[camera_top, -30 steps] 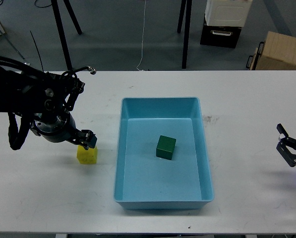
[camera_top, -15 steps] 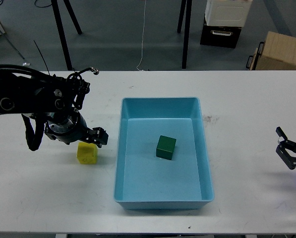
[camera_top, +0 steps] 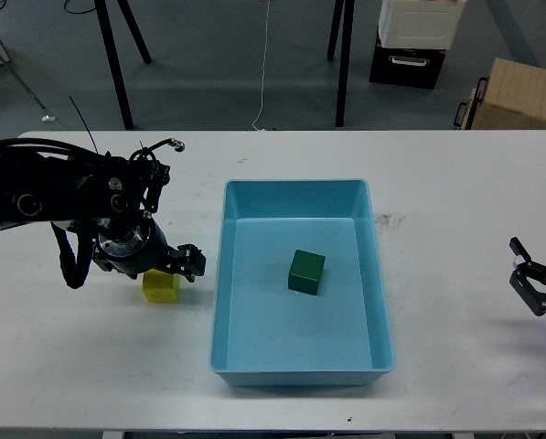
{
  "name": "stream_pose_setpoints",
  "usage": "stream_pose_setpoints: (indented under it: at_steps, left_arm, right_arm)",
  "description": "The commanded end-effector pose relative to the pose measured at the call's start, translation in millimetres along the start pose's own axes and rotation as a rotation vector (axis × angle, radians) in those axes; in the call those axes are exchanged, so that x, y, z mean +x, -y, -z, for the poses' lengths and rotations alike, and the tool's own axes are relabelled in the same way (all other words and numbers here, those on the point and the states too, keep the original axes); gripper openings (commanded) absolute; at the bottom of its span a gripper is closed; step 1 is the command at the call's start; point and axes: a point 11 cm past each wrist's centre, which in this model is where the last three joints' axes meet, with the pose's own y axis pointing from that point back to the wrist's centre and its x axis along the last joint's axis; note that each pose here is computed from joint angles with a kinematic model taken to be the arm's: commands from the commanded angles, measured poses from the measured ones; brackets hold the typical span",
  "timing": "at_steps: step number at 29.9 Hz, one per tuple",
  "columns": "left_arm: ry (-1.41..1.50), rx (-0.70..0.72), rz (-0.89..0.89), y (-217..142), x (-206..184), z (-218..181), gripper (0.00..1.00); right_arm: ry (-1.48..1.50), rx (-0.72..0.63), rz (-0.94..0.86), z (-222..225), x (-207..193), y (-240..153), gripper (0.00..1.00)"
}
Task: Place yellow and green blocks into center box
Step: 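Close the left gripper on the yellow cube, then lift the yellow cube and lower it into the tub beside the green cube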
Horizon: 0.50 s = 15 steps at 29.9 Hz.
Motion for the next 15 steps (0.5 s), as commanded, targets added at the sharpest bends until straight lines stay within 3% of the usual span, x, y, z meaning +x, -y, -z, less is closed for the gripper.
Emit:
stream_pose_setpoints:
  at_steps: [1,6,11,15]
  left_arm:
    - [0.041,-0.006,0.011,3,-5,-15,0.69]
    - [0.044,-0.009,0.017,6,-6,-19,0.14]
    - [0.041,-0.006,0.000,0,0,-18,0.03]
    - [0.019,0.002,-0.054,-19,16,-7,0.02]
  right_arm:
    - [0.000,0.000,-0.003,0,1,-1,0.99]
    - [0.002,0.004,-0.014,0,4,-3,0.99]
    - [0.002,0.004,-0.014,0,4,-3,0.99]
    - [0.002,0.005,-0.014,0,4,-3,0.99]
